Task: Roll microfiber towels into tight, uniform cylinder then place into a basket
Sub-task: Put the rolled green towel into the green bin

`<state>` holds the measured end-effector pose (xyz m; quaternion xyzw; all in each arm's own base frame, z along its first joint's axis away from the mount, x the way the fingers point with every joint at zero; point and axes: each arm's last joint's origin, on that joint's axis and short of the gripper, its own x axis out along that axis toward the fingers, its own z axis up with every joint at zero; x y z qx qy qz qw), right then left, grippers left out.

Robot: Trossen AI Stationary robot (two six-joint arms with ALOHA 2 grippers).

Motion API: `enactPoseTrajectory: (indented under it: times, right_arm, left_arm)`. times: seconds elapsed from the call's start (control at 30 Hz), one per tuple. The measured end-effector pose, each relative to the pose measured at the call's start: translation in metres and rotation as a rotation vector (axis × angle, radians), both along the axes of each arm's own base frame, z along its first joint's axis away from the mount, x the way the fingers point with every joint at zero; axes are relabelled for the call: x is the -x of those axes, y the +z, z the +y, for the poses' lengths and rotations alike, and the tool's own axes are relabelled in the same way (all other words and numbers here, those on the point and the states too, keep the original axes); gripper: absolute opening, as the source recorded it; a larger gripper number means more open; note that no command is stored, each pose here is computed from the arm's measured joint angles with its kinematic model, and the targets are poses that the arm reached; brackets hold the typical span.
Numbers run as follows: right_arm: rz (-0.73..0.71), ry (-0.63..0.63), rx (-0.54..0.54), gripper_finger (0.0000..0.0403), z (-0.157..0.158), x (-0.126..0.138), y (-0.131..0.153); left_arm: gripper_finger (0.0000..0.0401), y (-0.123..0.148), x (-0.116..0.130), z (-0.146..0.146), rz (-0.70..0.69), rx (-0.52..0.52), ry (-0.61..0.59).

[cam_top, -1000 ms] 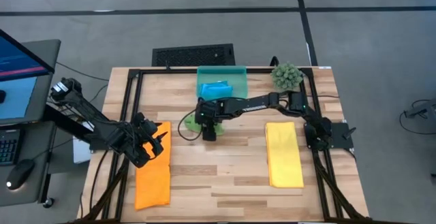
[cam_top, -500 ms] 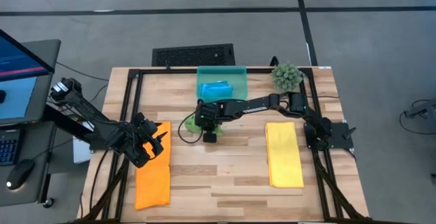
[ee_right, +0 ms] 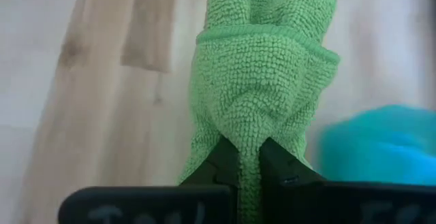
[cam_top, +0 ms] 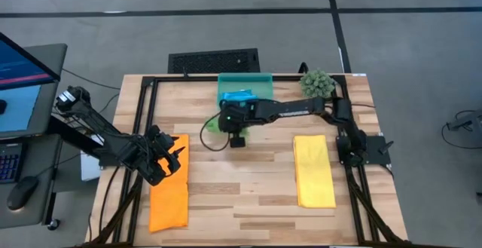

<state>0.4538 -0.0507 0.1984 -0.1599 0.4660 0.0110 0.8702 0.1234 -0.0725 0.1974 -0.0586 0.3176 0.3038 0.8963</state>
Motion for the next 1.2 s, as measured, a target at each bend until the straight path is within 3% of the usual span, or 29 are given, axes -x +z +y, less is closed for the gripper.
enactPoseTrajectory:
  times: [0.33,0.67,0.9,1.2]
  right_arm:
    - [-0.085,-0.031,0.203,0.0035,-0.065,0.029,0.059]
    - [-0.093,-0.07,0.417,0.0037,-0.164,0.065,0.074]
    - [-0.179,-0.066,0.327,0.0036,-0.212,0.09,0.073]
    - [-0.095,0.042,0.298,0.0036,-0.221,0.068,0.026]
  left_arm:
    - [0.0204,0.0,0.0,0.0,-0.004,-0.004,0.001]
    - [0.0204,0.001,0.0,0.0,-0.024,-0.018,0.011]
    - [0.0204,0.003,-0.002,0.003,-0.093,-0.069,0.051]
    - [0.0204,0.004,-0.009,0.014,-0.111,-0.079,0.143]
